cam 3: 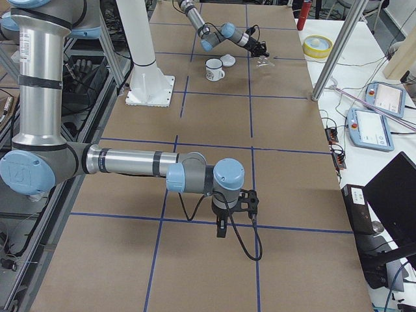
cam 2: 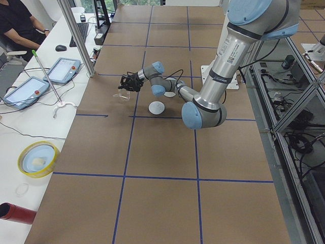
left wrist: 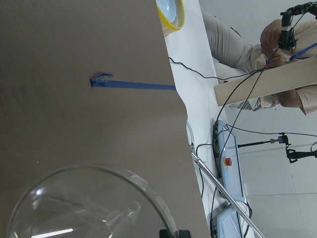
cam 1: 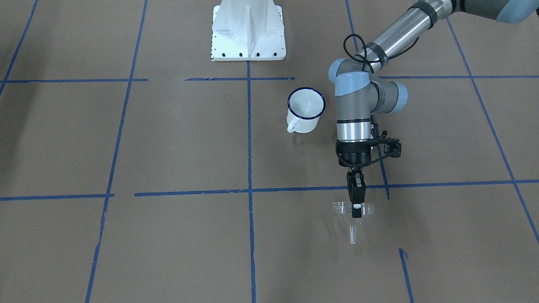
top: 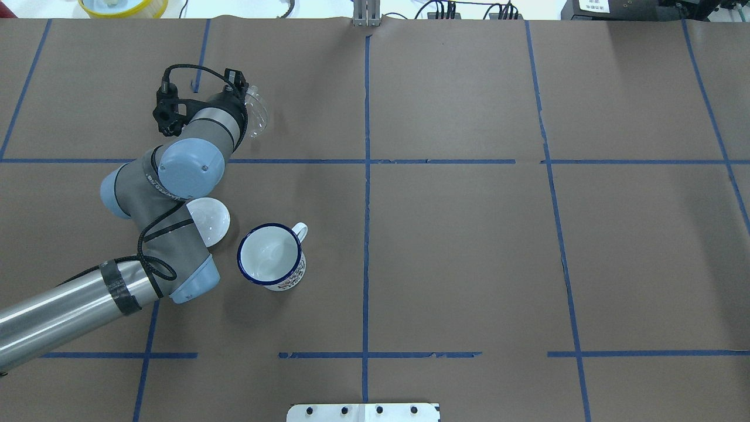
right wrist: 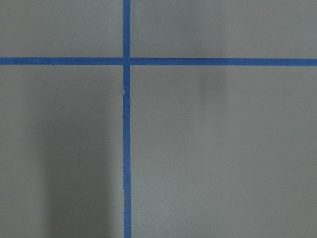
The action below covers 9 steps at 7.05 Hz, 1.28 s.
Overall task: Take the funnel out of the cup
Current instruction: 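Carry the funnel farther from the robot, set it down, open left gripper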
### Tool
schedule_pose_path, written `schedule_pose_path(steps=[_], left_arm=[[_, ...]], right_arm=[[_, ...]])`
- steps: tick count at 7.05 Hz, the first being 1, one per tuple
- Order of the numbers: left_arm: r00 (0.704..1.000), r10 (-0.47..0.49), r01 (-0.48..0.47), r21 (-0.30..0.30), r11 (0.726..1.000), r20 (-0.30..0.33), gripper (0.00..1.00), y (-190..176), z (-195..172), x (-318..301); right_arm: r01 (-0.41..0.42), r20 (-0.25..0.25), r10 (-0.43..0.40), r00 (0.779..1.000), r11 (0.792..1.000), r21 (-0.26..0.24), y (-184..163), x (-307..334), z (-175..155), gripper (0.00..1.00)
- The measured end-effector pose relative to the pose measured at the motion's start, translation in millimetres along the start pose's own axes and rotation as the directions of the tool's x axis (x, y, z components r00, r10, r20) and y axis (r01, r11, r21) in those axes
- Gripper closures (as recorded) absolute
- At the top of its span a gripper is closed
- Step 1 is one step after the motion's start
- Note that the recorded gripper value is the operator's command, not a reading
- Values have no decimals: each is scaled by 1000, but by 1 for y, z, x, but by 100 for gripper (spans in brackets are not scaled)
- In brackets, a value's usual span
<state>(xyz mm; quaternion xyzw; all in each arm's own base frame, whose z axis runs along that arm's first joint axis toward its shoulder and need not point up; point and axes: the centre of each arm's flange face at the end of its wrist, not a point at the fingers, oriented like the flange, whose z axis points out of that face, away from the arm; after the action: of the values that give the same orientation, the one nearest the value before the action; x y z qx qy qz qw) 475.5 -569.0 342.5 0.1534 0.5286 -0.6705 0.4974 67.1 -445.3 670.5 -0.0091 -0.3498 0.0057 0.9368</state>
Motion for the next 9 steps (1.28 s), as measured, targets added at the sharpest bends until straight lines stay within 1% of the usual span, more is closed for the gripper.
schedule_pose_path(steps=[1,2,4,6,7,8,9], left_arm=[[1000,5,-5,9,1000,6,48,-1,4,-5],[1000,23,-23,16,1000,14,0,-2,7,-10],[990,138,-138,12,990,19,0,0,7,-11],[966,259,-260,-1,966,21,0,1,3,-7],[945,325,-324,-31,945,29,0,1,-4,-3],[915,397,-390,-97,916,68,0,0,-18,0],[870,478,-454,-181,873,123,0,-4,-39,1]], right_arm=[[0,0,0,1000,1000,0,0,0,0,0],[0,0,0,1000,1000,0,0,0,0,0],[0,0,0,1000,1000,0,0,0,0,0],[0,0,0,1000,1000,0,0,0,0,0],[0,0,0,1000,1000,0,0,0,0,0],[0,0,0,1000,1000,0,0,0,0,0],[0,0,0,1000,1000,0,0,0,0,0]])
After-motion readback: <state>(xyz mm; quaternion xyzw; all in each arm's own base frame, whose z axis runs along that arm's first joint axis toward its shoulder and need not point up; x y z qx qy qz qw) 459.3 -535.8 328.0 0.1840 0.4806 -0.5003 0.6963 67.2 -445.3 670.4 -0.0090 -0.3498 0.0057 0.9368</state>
